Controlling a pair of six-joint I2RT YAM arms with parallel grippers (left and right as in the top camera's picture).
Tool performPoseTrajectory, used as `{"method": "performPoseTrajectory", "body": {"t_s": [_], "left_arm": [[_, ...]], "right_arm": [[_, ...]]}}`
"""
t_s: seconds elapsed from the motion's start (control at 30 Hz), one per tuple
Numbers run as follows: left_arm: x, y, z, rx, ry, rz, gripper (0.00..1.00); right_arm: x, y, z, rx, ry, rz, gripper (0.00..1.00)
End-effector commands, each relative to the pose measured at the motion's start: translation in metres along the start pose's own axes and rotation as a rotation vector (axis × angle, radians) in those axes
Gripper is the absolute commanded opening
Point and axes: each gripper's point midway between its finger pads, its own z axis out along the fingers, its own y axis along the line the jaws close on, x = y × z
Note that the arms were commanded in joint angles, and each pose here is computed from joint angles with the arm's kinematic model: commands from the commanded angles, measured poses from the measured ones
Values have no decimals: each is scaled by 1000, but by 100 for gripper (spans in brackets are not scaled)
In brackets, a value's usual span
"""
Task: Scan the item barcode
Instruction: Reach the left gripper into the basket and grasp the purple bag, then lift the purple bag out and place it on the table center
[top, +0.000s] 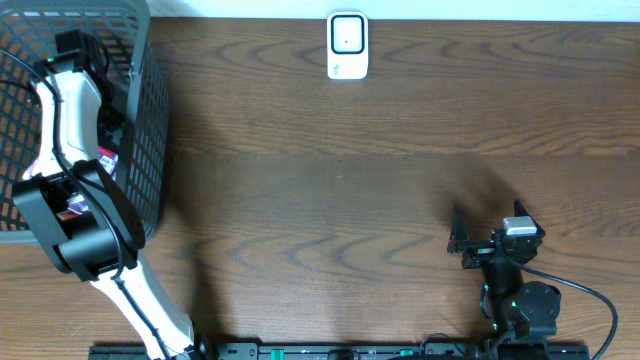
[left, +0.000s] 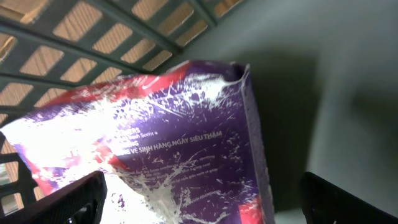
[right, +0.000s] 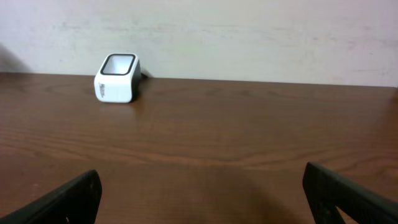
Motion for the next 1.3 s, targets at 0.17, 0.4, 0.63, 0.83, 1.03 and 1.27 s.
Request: {"method": "performPoseTrajectory", "body": {"t_s": [0.17, 0.4, 0.63, 0.83, 1.03, 1.27], "left_arm": [[30, 3, 36, -86, 66, 32, 75], [28, 8, 30, -96, 67, 61, 8], [-11, 36, -43, 0, -82, -71, 7], [-51, 76, -141, 202, -327, -300, 7], [-63, 97, -258, 631, -510, -415, 7], [5, 44, -411, 1354, -490, -99, 7]], "right_arm": [[1, -1, 0, 1, 1, 4, 99], [1, -1, 0, 1, 0, 4, 99], [1, -1, 0, 1, 1, 3, 99], [1, -1, 0, 1, 0, 4, 99], [1, -1, 0, 1, 0, 3, 99], [1, -1, 0, 1, 1, 4, 99]]}}
